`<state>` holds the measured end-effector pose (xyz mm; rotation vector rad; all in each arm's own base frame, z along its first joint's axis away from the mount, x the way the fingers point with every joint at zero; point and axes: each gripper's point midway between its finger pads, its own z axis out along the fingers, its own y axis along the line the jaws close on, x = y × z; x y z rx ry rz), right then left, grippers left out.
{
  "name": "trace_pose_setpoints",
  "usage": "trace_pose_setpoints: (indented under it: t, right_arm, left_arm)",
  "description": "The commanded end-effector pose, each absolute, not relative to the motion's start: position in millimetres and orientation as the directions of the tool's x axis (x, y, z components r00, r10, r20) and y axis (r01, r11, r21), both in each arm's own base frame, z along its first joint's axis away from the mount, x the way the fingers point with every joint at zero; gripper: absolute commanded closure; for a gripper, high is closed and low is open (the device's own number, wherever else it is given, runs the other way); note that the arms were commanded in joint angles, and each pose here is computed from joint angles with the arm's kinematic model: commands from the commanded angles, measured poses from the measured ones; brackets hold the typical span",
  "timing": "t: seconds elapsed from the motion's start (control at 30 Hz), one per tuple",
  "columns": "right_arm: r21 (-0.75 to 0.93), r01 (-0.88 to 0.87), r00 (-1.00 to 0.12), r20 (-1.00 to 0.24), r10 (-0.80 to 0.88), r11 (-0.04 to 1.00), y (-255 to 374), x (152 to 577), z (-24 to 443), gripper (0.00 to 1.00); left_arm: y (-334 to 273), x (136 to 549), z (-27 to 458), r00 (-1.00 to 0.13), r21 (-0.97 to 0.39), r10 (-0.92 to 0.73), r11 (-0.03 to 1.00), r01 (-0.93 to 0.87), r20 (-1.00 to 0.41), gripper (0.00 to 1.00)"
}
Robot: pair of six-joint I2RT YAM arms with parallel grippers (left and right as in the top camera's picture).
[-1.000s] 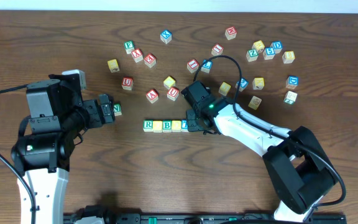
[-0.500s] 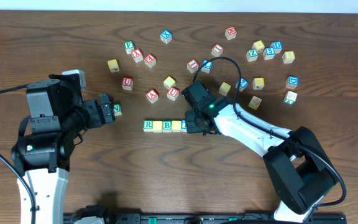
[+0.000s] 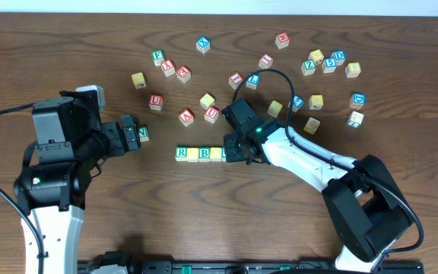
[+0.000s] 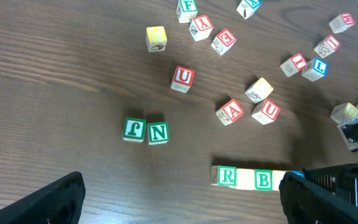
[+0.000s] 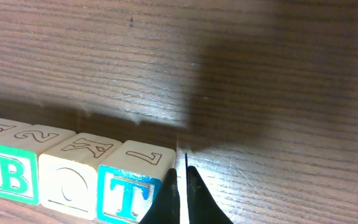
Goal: Spell out ROBOT
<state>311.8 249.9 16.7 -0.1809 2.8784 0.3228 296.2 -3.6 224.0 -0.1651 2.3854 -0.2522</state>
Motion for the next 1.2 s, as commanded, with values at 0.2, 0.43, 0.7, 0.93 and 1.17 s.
trace_pose_setpoints:
  t: [0.2,0.43,0.7,0.93,1.17]
  right_arm:
    - [0.228,-0.212,-0.944,-0.298,-0.139,0.950,267.0,312.8,32.7,0.99]
    - [0.208,-0.196,-0.943,-0.306,-0.126,0.958,263.1,315.4,32.3,0.99]
    - [0.098,-0.147,-0.926,-0.364,-0.102,0.984,241.7,330.0,33.5,0.99]
    - [-0.016,-0.101,-0.872,-0.480,-0.097,0.995,199.7,356.9,94.7,0.99]
    - [0.000,-0.119,-0.755,-0.649,-0.091,0.993,186.1,359.7,177.9,0.01]
  left_arm:
    - [-4.1,299.1,233.8,-0.716,-0.225,-0.177,0.974,-0.028,-0.675,0.02]
    - [-4.1,299.1,233.8,-0.716,-0.225,-0.176,0.974,-0.028,-0.675,0.02]
    - [-4.1,299.1,233.8,-0.716,-0.225,-0.176,0.974,-0.028,-0.675,0.02]
    - [-4.1,299.1,233.8,-0.716,-0.225,-0.177,0.974,-0.028,-0.675,0.02]
    - [-4.1,299.1,233.8,-0.716,-0.225,-0.176,0.974,-0.028,-0.675,0.02]
